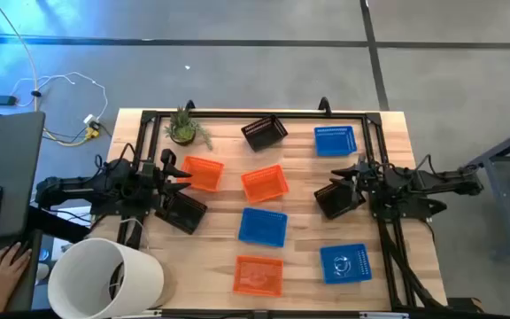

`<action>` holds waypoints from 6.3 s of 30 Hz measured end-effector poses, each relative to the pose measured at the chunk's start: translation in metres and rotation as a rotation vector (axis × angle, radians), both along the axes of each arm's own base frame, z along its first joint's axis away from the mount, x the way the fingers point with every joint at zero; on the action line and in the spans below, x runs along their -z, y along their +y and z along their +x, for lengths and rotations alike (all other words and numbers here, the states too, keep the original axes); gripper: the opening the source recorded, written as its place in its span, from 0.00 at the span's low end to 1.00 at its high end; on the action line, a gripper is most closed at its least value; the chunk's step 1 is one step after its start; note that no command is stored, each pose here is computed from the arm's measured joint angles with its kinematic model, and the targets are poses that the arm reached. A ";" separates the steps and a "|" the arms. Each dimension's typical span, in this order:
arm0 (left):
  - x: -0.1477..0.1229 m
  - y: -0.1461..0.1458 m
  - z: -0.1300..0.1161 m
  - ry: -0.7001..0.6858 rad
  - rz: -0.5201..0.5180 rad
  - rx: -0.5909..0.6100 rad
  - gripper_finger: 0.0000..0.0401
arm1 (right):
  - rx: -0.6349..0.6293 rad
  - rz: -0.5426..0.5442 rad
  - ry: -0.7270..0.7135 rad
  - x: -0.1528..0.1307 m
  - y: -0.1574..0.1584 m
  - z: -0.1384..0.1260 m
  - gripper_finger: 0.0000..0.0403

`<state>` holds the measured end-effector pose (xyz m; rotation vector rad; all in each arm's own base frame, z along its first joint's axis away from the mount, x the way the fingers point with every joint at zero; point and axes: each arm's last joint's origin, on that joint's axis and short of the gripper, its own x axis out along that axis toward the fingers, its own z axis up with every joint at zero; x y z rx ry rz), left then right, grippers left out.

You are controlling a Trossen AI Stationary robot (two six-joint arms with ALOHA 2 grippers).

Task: Stack baskets by color

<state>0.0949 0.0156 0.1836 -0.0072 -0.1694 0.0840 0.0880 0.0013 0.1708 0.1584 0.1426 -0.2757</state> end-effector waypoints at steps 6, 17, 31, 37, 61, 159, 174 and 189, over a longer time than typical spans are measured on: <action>0.000 0.000 0.000 0.000 0.000 0.000 0.27 | 0.000 0.000 0.000 0.000 0.000 0.000 0.32; 0.000 0.000 0.000 0.000 0.000 0.000 0.27 | 0.000 0.000 0.000 0.000 0.000 0.000 0.32; 0.000 0.000 0.000 0.000 0.000 0.000 0.27 | 0.000 0.000 0.000 0.000 0.000 0.000 0.32; 0.000 0.000 0.000 0.000 0.000 0.000 0.27 | 0.000 0.000 0.000 0.000 0.000 0.000 0.32; 0.000 0.000 0.000 0.000 0.000 0.000 0.27 | 0.000 0.000 0.000 0.000 0.000 0.000 0.32; 0.000 0.000 0.000 0.000 0.000 0.000 0.27 | 0.000 0.000 0.000 0.000 0.000 0.000 0.32; 0.000 0.000 0.000 0.000 0.000 0.000 0.27 | 0.000 0.000 0.000 0.000 0.000 0.000 0.32; 0.000 0.000 0.000 0.000 0.000 0.000 0.27 | 0.008 0.031 -0.070 -0.006 0.000 0.001 0.32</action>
